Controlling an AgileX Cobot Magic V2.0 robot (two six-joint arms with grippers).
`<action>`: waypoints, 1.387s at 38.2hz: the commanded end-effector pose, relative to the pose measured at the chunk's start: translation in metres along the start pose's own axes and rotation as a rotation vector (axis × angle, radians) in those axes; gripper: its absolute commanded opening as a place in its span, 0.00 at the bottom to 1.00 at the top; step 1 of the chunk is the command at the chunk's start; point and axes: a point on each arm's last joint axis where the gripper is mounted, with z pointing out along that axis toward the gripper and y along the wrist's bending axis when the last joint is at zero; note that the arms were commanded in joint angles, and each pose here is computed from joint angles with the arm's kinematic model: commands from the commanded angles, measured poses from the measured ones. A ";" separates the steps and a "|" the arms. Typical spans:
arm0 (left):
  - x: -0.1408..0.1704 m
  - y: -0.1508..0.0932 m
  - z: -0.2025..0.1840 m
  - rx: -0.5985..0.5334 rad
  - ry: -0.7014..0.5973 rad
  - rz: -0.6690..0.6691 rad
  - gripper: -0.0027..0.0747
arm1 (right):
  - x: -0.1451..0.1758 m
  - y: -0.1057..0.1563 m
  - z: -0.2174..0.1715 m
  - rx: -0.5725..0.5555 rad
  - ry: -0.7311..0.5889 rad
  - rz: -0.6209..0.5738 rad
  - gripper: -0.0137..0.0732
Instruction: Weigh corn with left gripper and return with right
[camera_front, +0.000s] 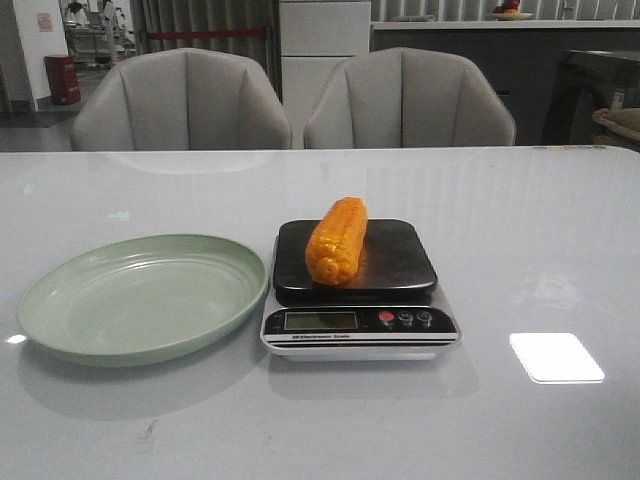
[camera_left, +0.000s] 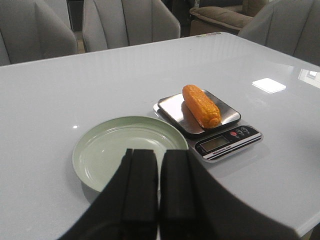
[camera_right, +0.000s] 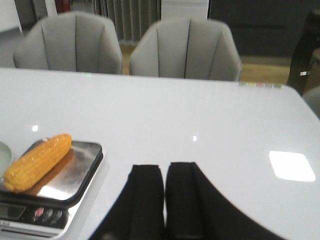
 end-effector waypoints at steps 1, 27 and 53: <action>-0.015 -0.001 -0.002 0.008 -0.094 0.004 0.19 | -0.017 0.000 0.011 0.011 0.051 -0.004 0.37; -0.015 -0.001 -0.002 0.008 -0.094 0.004 0.19 | -0.052 0.039 0.071 -0.211 0.228 0.056 0.84; -0.015 -0.001 -0.002 0.008 -0.094 0.004 0.19 | -0.110 0.166 0.247 -0.234 0.674 0.144 0.84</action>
